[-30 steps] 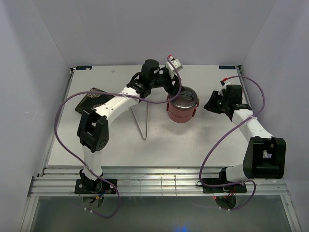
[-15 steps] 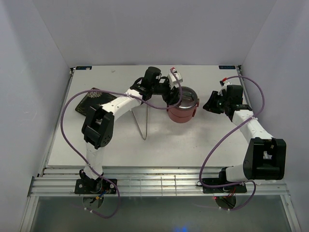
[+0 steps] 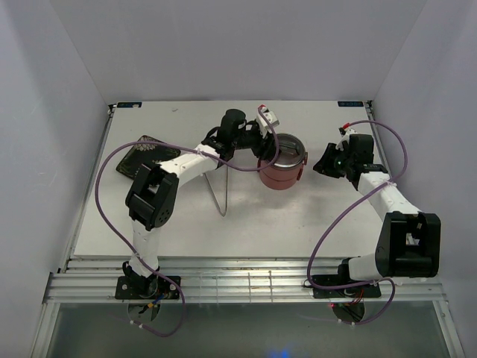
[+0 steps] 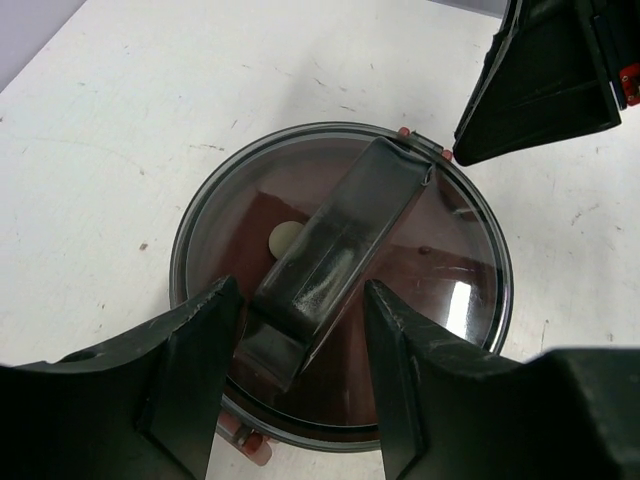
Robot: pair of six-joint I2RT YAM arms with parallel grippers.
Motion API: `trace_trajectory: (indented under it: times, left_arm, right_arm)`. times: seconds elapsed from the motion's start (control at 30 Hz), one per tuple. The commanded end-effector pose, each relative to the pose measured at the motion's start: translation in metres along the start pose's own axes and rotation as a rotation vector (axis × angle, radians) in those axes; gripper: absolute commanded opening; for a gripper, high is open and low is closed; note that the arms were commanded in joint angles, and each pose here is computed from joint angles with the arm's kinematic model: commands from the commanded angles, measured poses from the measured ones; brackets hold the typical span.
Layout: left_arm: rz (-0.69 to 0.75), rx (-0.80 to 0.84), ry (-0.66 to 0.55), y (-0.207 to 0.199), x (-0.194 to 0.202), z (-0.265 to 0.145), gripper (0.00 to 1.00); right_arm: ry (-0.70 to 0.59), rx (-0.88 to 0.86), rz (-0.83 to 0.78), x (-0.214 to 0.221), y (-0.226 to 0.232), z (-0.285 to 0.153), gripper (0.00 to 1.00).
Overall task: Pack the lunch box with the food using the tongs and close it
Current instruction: Place the box lid in the packing box.
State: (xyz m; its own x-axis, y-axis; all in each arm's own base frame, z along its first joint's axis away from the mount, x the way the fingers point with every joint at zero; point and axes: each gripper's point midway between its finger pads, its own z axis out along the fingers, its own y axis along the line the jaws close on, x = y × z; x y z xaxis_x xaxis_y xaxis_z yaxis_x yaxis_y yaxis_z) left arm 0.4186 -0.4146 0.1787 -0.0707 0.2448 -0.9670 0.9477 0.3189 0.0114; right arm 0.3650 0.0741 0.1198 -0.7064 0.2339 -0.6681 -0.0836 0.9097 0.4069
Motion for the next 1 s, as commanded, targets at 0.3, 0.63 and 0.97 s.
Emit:
trace_trajectory:
  times: [0.3,0.63,0.97]
  left_arm:
    - [-0.059,-0.091,0.065,-0.001,0.034,0.008,0.43]
    - [-0.075,-0.084,0.123,-0.012,0.064,0.004,0.26]
    - [-0.069,-0.034,0.141,-0.02,0.079,0.005,0.26]
  right_arm:
    - [-0.024,-0.01,0.022,-0.007,-0.001,0.011,0.26]
    - [-0.038,0.18,-0.026,-0.033,-0.027,0.01,0.17]
    - [-0.15,0.217,-0.149,-0.101,-0.035,0.03,0.11]
